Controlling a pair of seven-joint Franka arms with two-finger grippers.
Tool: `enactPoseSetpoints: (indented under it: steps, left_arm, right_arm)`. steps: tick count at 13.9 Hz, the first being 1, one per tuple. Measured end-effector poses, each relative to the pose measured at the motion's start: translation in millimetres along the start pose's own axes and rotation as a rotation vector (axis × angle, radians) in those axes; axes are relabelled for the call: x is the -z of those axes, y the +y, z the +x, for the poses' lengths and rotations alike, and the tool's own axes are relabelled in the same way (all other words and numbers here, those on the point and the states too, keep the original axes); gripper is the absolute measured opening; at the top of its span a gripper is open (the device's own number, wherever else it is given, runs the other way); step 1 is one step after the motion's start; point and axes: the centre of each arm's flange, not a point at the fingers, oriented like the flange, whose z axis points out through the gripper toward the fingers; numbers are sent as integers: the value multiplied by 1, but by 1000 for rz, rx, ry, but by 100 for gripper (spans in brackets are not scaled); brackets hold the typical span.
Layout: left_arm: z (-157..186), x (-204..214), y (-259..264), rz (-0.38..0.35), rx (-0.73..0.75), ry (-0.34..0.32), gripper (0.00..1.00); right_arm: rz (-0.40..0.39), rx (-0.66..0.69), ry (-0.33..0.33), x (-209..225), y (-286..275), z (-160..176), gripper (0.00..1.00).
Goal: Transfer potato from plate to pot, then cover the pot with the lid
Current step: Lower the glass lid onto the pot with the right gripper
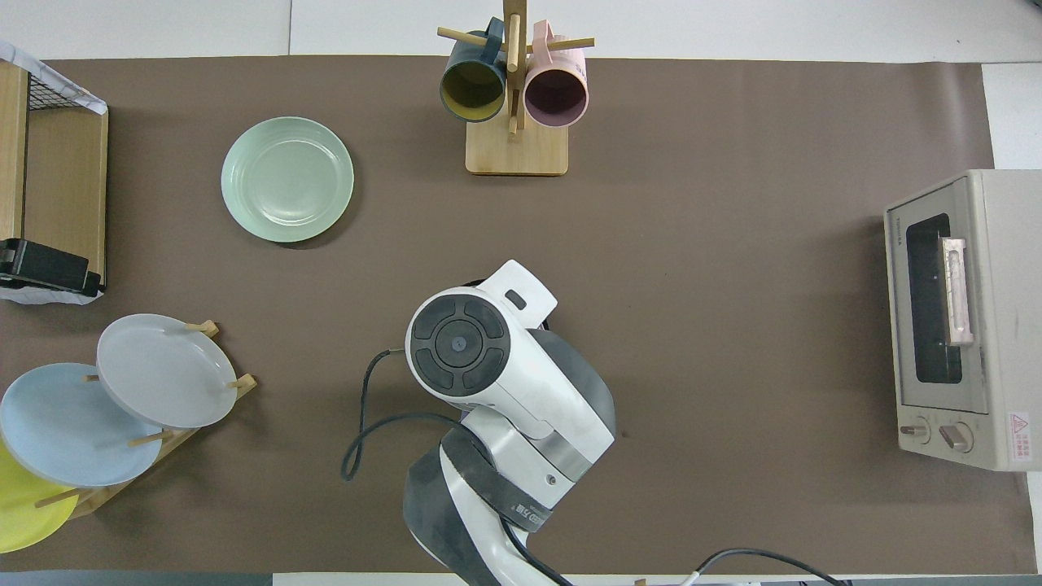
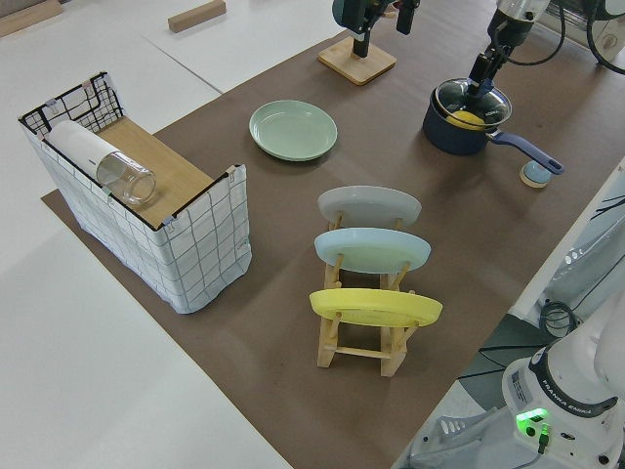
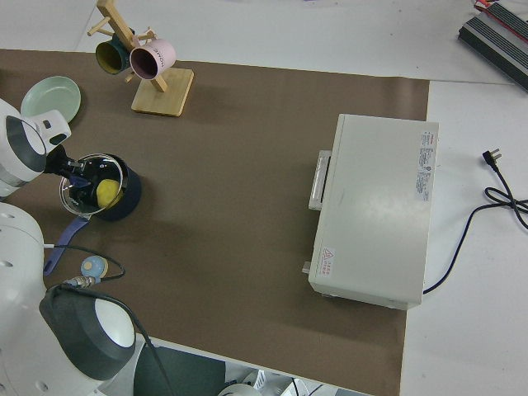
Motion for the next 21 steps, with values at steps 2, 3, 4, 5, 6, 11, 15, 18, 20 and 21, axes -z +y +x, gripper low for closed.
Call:
enactPoseSetpoints:
  steps: [2, 3, 4, 5, 6, 11, 15, 18, 20, 21]
  left_arm:
    - [2, -2, 1, 0, -2, -4, 100]
    - [2, -3, 1, 1, -2, -3, 100]
    - [3, -2, 0, 1, 0, -2, 100]
    - [3, -2, 0, 2, 1, 1, 100]
    - [3, -2, -1, 2, 2, 5, 100]
    - [4, -1, -4, 3, 39, 13, 100]
    - [4, -1, -5, 3, 43, 14, 100]
    - [4, -1, -5, 3, 43, 14, 100]
    - [4, -1, -5, 3, 46, 14, 100]
    - [4, -1, -6, 3, 50, 14, 100]
  right_arm:
    - [-13, 14, 18, -5, 2, -2, 66]
    - [-19, 18, 21, -6, 4, -3, 66]
    - [-22, 20, 23, -7, 5, -4, 66]
    - [-23, 21, 25, -6, 5, -4, 66]
    - [-24, 22, 26, -6, 5, -4, 66]
    - [-17, 27, 44, -6, 4, -3, 66]
    - [-9, 38, 72, -12, 5, -3, 66]
    - [-16, 46, 79, -13, 4, -4, 66]
    - [-20, 51, 85, -13, 4, -3, 66]
    - [-20, 52, 87, -13, 4, -3, 66]
